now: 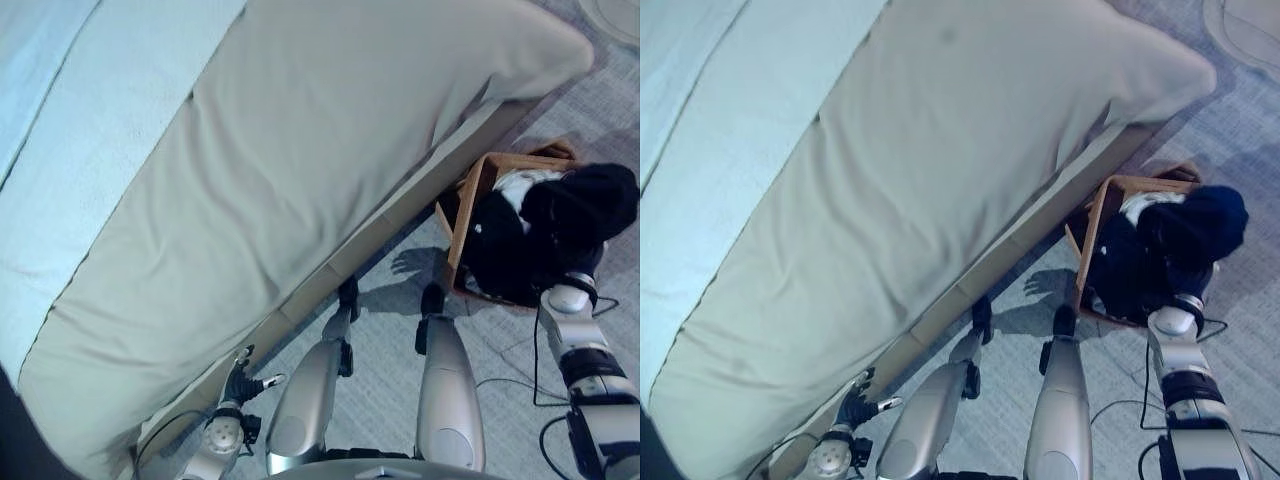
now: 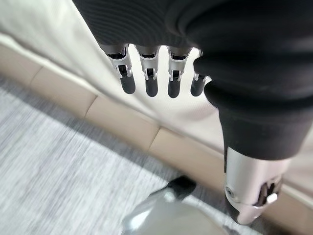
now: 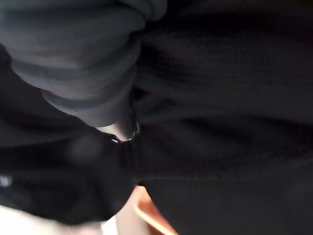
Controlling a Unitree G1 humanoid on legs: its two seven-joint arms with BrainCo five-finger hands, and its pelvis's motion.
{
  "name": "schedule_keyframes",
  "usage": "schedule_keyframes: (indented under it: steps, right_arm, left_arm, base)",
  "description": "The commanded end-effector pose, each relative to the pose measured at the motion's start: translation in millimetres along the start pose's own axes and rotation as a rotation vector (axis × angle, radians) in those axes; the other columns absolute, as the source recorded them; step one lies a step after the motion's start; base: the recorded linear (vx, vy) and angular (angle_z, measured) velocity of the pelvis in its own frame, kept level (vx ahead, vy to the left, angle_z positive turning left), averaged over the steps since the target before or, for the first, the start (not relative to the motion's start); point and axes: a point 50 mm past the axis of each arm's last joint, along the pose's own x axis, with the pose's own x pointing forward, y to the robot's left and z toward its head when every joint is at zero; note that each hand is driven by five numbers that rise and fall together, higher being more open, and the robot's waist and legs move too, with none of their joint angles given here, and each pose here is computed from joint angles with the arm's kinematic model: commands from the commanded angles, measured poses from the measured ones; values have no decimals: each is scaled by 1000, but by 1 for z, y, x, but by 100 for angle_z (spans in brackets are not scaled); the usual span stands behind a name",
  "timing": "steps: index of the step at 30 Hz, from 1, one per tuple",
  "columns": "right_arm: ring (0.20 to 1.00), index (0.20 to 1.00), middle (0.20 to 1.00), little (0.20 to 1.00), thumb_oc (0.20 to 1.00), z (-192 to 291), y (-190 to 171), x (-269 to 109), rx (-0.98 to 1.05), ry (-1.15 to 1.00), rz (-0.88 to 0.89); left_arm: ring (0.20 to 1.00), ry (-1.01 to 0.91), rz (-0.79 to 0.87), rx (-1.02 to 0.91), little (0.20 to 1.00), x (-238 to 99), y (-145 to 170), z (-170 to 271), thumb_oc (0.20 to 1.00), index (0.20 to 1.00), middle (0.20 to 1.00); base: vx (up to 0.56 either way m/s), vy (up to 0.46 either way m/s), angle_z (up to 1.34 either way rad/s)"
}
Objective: Pick up clothes into the bucket
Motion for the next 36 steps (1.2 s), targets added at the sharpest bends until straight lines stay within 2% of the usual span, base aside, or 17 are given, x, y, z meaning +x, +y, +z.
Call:
schedule_keyframes:
  steps: [1, 5, 10, 12, 13, 28, 36]
  right_arm:
    - [200, 200, 200, 200, 200, 33, -33, 24, -58, -141, -127]
    - [200, 200, 200, 200, 200, 54, -35, 40, -149, -172, -161]
    - [200, 200, 200, 200, 200, 75, -42, 52, -184, -188, -198]
    - [777, 777, 777, 777, 777, 77, -46, 56, -220, -178, -210]
    - [1000, 1000, 1000, 1000, 1000, 80, -51, 60, -241, -159, -230]
    - [1000, 1000, 1000, 1000, 1000, 63, -55, 59, -260, -75, -240]
    - [1000, 1000, 1000, 1000, 1000, 35, -36, 45, -248, -12, -172]
  left_arm:
    - [1000, -81, 3, -58, 1000, 7, -9, 21, 1000, 1000, 1000]
    - [1000, -166, -53, -66, 1000, 4, -22, 38, 1000, 1000, 1000]
    - [1000, -209, -67, -71, 1000, 4, -24, 48, 1000, 1000, 1000]
    - [1000, -219, -70, -71, 1000, 4, -24, 50, 1000, 1000, 1000]
    - [1000, -222, -69, -65, 1000, 5, -23, 52, 1000, 1000, 1000]
    - [1000, -221, -60, -108, 1000, 9, -24, 58, 1000, 1000, 1000]
    - [1000, -226, -31, -135, 1000, 13, -19, 62, 1000, 1000, 1000]
  base:
    - [3, -23, 11]
    - [79, -11, 3]
    - [5, -1, 2]
    - [0, 0, 0]
    - [0, 0, 0]
    - [2, 26, 3]
    - [-16, 10, -1]
